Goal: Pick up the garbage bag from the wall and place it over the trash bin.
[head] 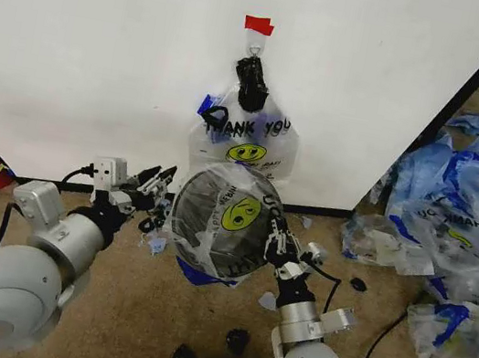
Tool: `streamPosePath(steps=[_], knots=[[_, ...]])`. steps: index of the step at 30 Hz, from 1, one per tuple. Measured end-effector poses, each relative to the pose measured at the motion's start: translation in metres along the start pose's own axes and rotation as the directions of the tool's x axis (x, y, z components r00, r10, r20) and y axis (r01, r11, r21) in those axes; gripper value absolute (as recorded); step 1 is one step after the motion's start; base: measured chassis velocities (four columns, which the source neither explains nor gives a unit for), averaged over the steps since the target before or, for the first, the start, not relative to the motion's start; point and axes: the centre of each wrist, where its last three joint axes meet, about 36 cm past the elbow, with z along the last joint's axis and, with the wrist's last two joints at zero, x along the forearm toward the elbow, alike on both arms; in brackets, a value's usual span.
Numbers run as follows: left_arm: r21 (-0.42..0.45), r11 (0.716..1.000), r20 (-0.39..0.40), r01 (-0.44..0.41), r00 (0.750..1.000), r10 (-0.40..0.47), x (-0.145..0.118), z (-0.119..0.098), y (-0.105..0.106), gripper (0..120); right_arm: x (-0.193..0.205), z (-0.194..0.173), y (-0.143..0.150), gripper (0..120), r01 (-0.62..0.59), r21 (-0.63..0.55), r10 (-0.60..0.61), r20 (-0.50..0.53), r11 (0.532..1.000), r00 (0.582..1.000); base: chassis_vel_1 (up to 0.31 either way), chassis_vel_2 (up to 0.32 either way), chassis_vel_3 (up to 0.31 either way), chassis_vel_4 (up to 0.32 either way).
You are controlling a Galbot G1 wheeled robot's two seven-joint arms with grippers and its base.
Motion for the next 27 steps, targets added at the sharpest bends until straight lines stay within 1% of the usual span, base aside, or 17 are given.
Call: streamPosePath(steps=[2, 3, 5, 9, 12, 16, 23, 25, 27], knots=[[0.025, 0.999, -0.016, -0.027, 0.999, 0.027, 0.000, 0.004, -0.001, 5, -0.002, 0.002, -0.001, 1, 0.004, 0.020, -0.004, 0.002, 1.000, 1.000, 0.000, 0.000, 0.000, 0.000], [0.025, 0.999, -0.016, -0.027, 0.999, 0.027, 0.000, 0.004, -0.001, 5, -0.002, 0.002, -0.001, 1, 0.004, 0.020, -0.004, 0.002, 1.000, 1.000, 0.000, 0.000, 0.000, 0.000], [0.069, 0.997, -0.044, -0.043, 0.998, 0.046, -0.001, 0.008, -0.003, 0, -0.006, 0.003, -0.003, 1, 0.009, 0.041, -0.009, 0.006, 0.999, 1.000, 0.000, 0.000, 0.000, 0.000], [0.129, 0.990, -0.078, -0.050, 0.995, 0.060, -0.002, 0.012, -0.006, 0, -0.011, 0.003, -0.002, 1, 0.020, 0.056, -0.021, 0.009, 0.998, 1.000, 0.000, 0.000, 0.000, 0.000], [0.154, 0.987, -0.091, -0.053, 0.994, 0.068, -0.003, 0.014, -0.008, 0, -0.012, 0.003, -0.002, 1, 0.028, 0.068, -0.028, 0.004, 0.997, 1.000, 0.000, 0.000, 0.000, 0.000], [0.199, 0.976, -0.103, -0.083, 0.989, 0.105, -0.006, 0.019, -0.014, 0, -0.013, 0.004, -0.002, 1, 0.041, 0.102, -0.040, -0.015, 0.994, 0.999, 0.000, 0.000, 0.000, 0.000], [0.255, 0.961, -0.118, -0.106, 0.983, 0.140, -0.009, 0.026, -0.024, 0, -0.013, 0.001, 0.002, 1, 0.065, 0.110, -0.062, -0.029, 0.992, 0.998, 0.000, 0.000, 0.000, 0.000], [0.286, 0.951, -0.123, -0.120, 0.979, 0.161, -0.011, 0.030, -0.030, 0, -0.014, -0.002, 0.002, 1, 0.076, 0.119, -0.073, -0.030, 0.990, 0.997, 0.000, 0.000, 0.000, 0.000], [0.293, 0.948, -0.125, -0.123, 0.978, 0.166, -0.011, 0.030, -0.032, 0, -0.013, -0.004, 0.003, 1, 0.079, 0.118, -0.076, -0.031, 0.990, 0.997, 0.000, 0.000, 0.000, 0.000]])
